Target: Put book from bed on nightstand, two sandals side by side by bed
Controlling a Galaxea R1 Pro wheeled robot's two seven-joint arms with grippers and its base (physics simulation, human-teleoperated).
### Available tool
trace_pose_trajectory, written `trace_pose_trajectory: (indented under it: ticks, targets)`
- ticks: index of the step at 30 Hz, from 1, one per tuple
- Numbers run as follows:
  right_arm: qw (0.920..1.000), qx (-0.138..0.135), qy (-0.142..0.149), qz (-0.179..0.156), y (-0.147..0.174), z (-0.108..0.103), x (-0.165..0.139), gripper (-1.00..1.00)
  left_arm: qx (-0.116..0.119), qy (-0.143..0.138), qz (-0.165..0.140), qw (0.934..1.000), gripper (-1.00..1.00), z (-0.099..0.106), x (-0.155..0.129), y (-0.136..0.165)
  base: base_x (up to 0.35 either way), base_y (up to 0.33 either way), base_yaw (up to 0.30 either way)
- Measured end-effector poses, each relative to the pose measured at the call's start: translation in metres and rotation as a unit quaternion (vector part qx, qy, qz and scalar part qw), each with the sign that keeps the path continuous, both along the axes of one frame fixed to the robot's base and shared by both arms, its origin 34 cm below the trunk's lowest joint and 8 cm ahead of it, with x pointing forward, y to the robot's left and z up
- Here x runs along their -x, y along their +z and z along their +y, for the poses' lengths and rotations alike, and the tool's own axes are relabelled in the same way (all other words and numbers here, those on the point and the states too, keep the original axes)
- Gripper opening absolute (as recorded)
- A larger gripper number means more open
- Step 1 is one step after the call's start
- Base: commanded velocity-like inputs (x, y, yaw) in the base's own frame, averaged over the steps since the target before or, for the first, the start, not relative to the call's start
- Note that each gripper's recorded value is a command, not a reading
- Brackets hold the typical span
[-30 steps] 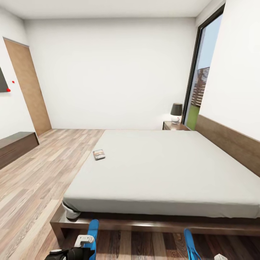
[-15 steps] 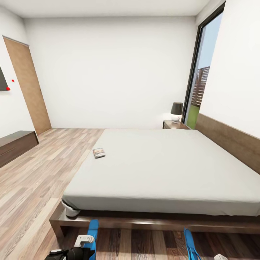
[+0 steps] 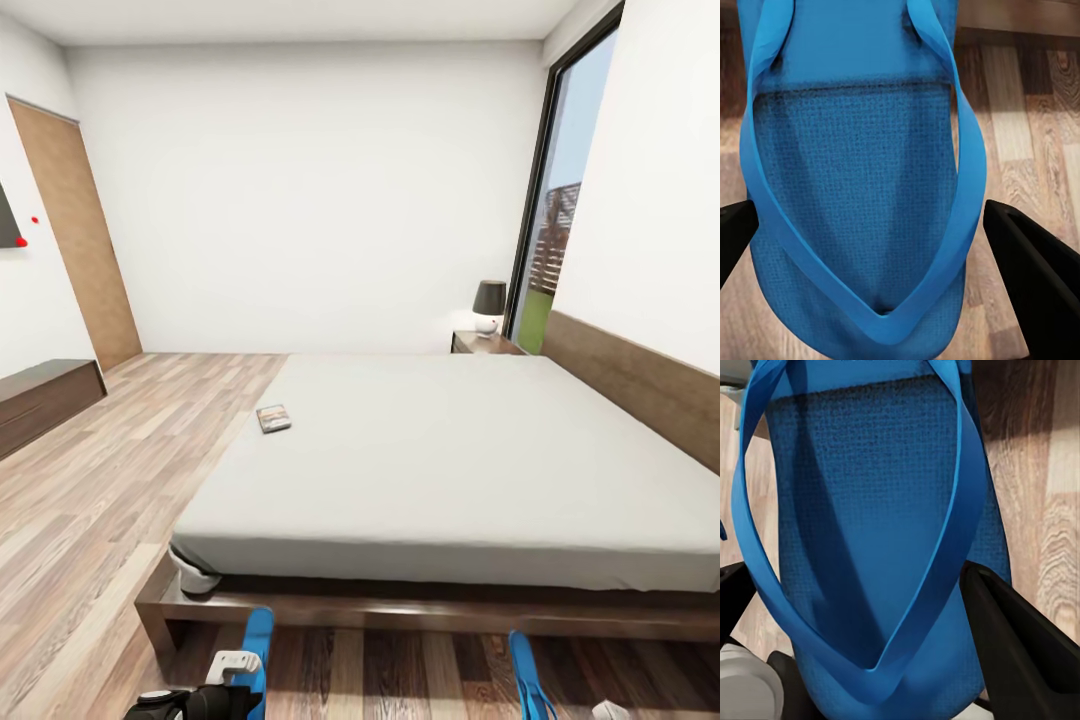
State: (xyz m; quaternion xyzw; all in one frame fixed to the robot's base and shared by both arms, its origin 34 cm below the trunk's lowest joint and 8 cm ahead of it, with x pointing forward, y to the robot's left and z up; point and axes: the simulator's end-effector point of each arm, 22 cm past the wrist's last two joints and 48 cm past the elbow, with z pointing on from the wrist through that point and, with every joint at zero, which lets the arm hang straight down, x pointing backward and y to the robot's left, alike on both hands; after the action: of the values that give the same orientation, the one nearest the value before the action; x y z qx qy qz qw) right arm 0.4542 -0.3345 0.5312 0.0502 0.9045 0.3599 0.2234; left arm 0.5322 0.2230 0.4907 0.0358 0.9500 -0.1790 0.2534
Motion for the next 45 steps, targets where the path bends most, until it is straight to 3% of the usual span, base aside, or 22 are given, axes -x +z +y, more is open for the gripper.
trace_pose_trajectory:
  ticks: [30,34,38,41,45]
  targets:
    - [1.0000,-0.001,-0.002,-0.001,-0.059,0.000,0.008,-1.00,0.000,0.000,0.000,1.0000,-1.00,0.000,0.008,-0.059,0.000,0.000,0.000]
    - [0.9998,-0.014,-0.009,0.005,-0.064,0.002,0.008,-1.00,0.000,0.001,0.000,1.0000,-1.00,0.000,0.010,-0.067,0.000,0.000,0.000]
    - [0.9967,-0.054,-0.027,0.056,-0.061,0.006,0.002,-1.00,0.000,0.001,0.000,1.0000,-1.00,0.000,0.011,-0.076,0.000,0.000,0.000]
    - [0.9944,-0.075,-0.023,0.072,-0.048,0.004,-0.014,-1.00,0.000,0.001,0.000,1.0000,-1.00,0.000,0.012,-0.082,0.000,0.000,0.000]
    - [0.9923,-0.083,-0.035,0.085,-0.030,-0.023,-0.025,-1.00,0.000,0.001,-0.001,1.0000,-1.00,0.000,0.014,-0.090,0.000,0.000,0.000]
